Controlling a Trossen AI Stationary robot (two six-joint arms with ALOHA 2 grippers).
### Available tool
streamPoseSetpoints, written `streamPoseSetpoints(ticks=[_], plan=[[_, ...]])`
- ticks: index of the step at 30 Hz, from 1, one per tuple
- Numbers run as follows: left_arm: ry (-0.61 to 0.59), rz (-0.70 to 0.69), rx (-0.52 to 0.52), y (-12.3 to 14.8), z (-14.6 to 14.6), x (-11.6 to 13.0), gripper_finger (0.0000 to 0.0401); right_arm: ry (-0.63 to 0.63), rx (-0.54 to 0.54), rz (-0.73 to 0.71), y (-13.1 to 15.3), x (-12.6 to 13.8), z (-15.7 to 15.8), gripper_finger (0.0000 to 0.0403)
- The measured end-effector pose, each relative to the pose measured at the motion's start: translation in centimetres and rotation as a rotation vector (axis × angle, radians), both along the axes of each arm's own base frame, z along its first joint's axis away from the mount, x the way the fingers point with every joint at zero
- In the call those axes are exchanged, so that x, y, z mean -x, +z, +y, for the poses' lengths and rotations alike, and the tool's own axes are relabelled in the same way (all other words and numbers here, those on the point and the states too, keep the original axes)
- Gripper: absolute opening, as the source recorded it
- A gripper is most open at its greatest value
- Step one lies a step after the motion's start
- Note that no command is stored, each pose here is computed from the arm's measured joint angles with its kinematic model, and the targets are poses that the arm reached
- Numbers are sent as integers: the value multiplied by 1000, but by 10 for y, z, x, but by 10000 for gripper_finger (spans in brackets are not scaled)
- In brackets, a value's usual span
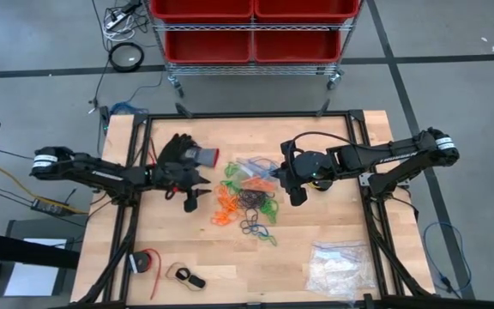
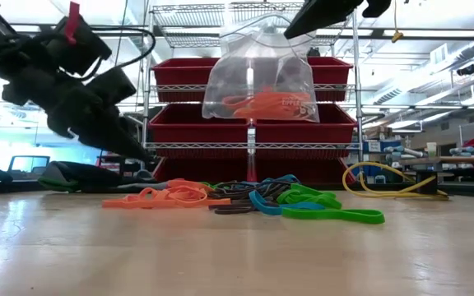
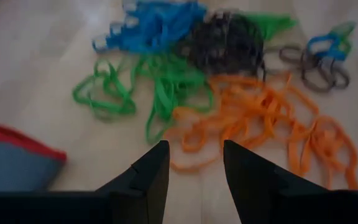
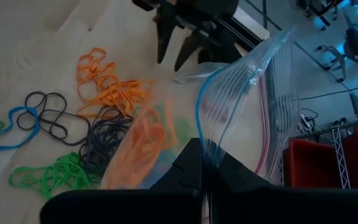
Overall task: Sort rubber bands
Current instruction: Put the orange rubber band into the transparent zip bag
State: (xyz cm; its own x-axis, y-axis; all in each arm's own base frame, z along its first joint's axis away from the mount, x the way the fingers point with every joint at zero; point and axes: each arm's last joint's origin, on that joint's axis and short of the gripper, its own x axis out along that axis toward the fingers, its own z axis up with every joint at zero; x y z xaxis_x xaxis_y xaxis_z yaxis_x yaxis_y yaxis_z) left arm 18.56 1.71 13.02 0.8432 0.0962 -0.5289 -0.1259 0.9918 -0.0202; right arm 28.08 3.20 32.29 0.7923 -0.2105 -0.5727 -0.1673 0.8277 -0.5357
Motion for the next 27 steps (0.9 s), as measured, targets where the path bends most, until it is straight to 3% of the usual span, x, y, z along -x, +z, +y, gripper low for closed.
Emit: streamPoseSetpoints(ticks=[7, 21, 24, 27], plan=[[3, 91, 12, -20, 0, -5, 158, 0, -1, -8, 1, 0, 0, 0], [12, 106, -5, -45, 4, -33, 155, -3, -5, -6, 0, 0, 0, 0], [10, 111, -7, -46, 4, -40, 130, -3, -5, -7, 0, 0, 0, 0], [-11, 120, -24, -47, 4, -43, 61, -5, -7, -8, 0, 0, 0, 0]])
